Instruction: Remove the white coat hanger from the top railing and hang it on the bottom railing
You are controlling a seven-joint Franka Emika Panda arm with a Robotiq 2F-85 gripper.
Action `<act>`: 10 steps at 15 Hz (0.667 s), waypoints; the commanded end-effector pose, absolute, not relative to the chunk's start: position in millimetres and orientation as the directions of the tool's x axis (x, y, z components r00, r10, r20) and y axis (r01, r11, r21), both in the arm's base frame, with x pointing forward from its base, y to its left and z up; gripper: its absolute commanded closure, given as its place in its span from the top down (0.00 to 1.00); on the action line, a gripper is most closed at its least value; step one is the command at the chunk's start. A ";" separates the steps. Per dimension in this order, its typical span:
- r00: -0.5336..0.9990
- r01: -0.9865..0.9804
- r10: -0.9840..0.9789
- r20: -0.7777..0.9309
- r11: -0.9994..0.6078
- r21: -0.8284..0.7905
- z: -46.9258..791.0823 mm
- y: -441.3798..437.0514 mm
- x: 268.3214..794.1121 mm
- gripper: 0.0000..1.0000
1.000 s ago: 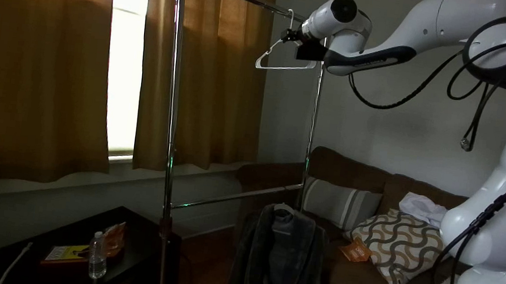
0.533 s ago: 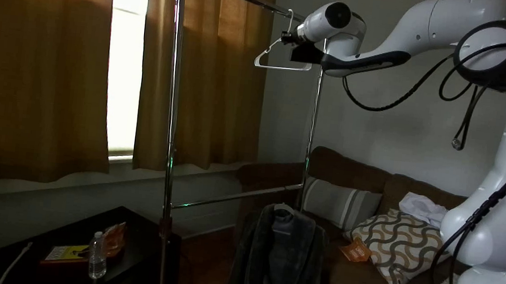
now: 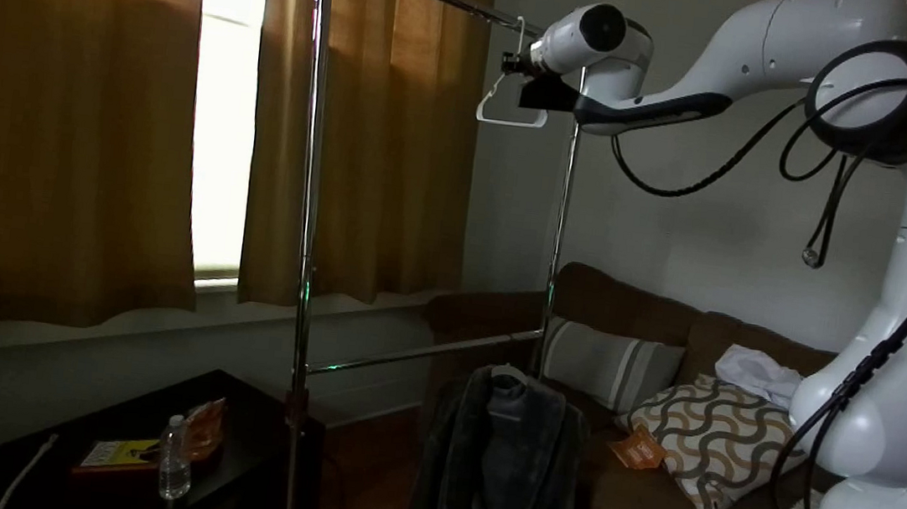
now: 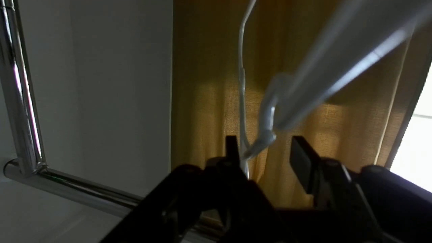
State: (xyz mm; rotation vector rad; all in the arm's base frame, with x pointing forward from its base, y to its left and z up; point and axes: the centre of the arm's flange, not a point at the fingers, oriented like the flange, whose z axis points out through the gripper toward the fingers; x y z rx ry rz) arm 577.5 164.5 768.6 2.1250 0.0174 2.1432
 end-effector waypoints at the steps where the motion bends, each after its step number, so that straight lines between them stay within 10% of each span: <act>1: -0.036 -0.058 0.110 0.993 -0.992 0.108 771.2 163.9 590.5 0.76; 4: -0.055 -0.058 0.112 0.992 -0.992 0.108 773.5 159.5 599.3 0.99; 10: -0.054 -0.043 0.108 0.993 -0.993 0.106 765.2 159.2 613.6 1.00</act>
